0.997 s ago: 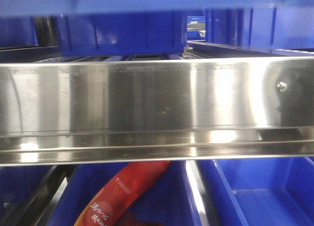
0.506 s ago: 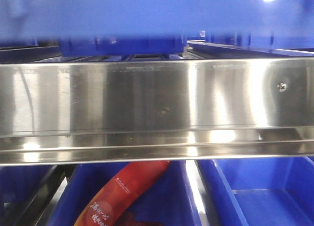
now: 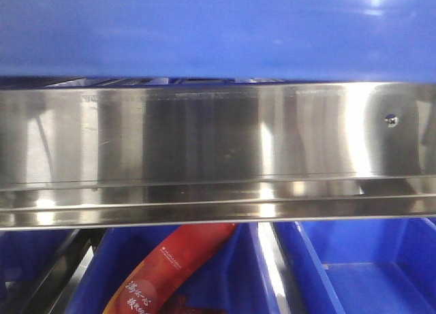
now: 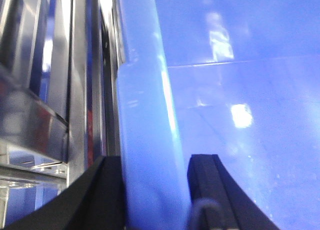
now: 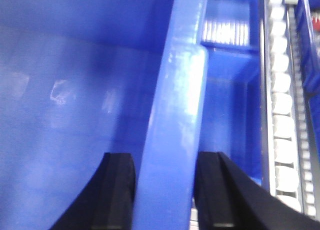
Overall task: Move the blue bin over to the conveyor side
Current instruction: 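Lift the blue bin with both grippers and pull it off the shelf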
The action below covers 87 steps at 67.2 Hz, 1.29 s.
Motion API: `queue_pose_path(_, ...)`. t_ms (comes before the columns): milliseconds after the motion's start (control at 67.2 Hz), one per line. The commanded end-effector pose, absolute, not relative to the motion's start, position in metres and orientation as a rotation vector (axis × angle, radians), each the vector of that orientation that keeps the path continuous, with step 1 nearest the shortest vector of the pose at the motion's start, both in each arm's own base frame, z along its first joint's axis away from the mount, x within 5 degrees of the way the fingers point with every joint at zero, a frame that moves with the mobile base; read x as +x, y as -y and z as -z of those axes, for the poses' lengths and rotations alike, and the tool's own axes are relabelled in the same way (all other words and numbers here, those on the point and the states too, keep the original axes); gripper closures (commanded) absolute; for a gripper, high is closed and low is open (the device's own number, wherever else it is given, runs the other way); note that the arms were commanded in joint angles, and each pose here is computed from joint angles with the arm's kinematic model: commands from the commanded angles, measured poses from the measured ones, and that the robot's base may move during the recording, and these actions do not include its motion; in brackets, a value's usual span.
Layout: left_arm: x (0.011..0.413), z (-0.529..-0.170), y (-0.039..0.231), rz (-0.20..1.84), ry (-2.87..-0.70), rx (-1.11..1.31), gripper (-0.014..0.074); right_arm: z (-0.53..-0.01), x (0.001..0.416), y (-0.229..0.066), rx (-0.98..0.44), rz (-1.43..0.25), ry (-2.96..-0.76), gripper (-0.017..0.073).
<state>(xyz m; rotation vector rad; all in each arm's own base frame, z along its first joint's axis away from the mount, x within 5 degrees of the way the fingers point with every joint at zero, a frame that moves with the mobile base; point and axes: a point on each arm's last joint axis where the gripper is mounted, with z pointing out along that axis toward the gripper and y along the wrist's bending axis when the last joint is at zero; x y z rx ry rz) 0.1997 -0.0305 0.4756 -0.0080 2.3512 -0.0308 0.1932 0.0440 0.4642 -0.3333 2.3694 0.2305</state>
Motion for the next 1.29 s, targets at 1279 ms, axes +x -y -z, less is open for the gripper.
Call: queue_pose_path(1279,0.178,-0.466,0.026,0.022,-2.297,0.026,0.0601,-0.465,0.183,-0.058,-0.394,-0.358,-2.285,0.0637)
